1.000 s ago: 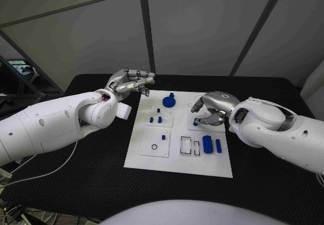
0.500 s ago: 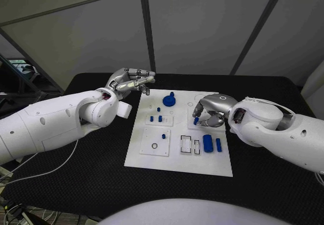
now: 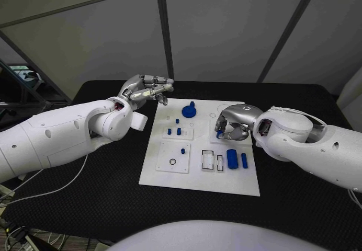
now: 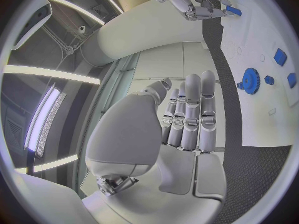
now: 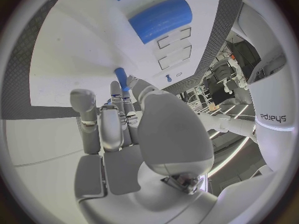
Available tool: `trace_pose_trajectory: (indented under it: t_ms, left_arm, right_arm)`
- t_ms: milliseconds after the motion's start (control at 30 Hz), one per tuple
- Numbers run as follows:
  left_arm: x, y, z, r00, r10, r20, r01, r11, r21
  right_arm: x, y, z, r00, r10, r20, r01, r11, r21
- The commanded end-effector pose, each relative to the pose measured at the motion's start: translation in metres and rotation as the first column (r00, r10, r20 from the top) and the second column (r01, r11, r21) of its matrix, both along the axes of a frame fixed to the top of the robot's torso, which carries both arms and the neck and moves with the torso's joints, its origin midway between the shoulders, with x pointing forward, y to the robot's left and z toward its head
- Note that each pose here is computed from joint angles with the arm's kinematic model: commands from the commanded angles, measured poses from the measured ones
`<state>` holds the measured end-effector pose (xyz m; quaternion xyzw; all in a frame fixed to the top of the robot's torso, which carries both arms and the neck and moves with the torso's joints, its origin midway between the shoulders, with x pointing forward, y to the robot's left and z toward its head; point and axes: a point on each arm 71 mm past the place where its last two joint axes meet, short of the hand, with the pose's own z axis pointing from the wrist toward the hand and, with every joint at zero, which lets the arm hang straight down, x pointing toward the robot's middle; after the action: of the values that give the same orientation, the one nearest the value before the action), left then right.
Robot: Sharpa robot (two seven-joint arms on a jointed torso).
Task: Assemble the parts on the task board
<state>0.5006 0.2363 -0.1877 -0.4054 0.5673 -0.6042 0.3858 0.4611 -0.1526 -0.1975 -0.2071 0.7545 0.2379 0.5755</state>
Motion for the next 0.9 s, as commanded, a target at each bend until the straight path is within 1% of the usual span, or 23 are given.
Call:
trace_pose_trajectory:
  t_ms: [33, 400, 500, 633, 900]
  left_arm:
    - [0.0000, -0.002, 0.0008, 1.000, -0.013, 0.000, 0.013, 1.000, -0.008]
    - [0.0001, -0.002, 0.0006, 1.000, -0.012, -0.002, 0.012, 1.000, -0.007]
    - [0.0001, -0.002, 0.0006, 1.000, -0.012, -0.003, 0.012, 1.000, -0.006]
    - [0.0003, -0.001, 0.0005, 1.000, -0.009, -0.003, 0.009, 1.000, -0.005]
    - [0.0006, 0.000, 0.0003, 1.000, -0.006, -0.003, 0.006, 1.000, -0.004]
  right_arm:
    - [0.001, -0.001, -0.003, 1.000, -0.008, -0.011, 0.008, 1.000, -0.028]
    - [0.004, 0.001, -0.003, 1.000, -0.026, 0.017, 0.027, 0.999, -0.030]
    - [0.004, 0.002, -0.001, 0.999, -0.025, 0.036, 0.026, 1.000, -0.017]
    - [0.000, 0.005, 0.005, 0.997, -0.012, 0.072, 0.010, 1.000, 0.028]
    - [-0.013, 0.008, 0.017, 0.993, 0.002, 0.120, -0.015, 0.994, 0.107]
